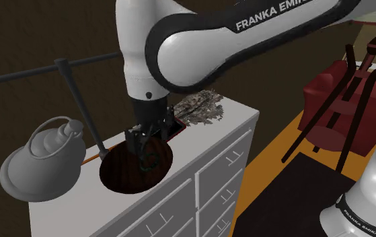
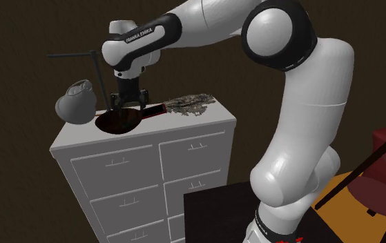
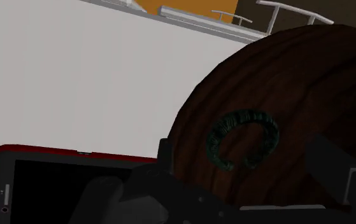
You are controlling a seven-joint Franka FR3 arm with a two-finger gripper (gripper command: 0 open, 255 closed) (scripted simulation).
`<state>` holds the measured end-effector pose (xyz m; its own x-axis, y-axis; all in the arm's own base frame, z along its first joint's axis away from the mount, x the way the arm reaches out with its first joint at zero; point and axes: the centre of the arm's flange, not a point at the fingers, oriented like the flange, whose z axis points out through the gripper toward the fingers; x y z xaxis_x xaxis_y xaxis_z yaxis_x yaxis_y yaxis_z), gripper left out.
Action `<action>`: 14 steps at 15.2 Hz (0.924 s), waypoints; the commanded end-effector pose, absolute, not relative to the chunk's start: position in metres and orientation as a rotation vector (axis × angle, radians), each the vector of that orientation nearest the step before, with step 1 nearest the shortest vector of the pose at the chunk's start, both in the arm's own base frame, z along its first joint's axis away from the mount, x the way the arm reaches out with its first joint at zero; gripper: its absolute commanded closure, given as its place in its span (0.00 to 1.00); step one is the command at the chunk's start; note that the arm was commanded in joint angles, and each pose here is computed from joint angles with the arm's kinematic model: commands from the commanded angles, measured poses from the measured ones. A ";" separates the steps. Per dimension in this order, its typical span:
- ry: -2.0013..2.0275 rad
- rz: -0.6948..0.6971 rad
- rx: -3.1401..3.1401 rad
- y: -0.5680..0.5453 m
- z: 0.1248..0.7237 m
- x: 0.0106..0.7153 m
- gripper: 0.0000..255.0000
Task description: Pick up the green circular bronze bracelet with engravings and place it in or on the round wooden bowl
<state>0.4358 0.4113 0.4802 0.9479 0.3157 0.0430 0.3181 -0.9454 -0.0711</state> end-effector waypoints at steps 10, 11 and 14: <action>-0.439 0.286 -2.781 0.384 0.433 0.493 0.00; -0.440 0.285 -2.781 0.384 0.433 0.493 0.00; -0.439 0.286 -2.781 0.384 0.433 0.493 0.00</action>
<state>0.4934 0.3838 0.4328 0.9330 0.3289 -0.1460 0.2670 -0.9047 -0.3321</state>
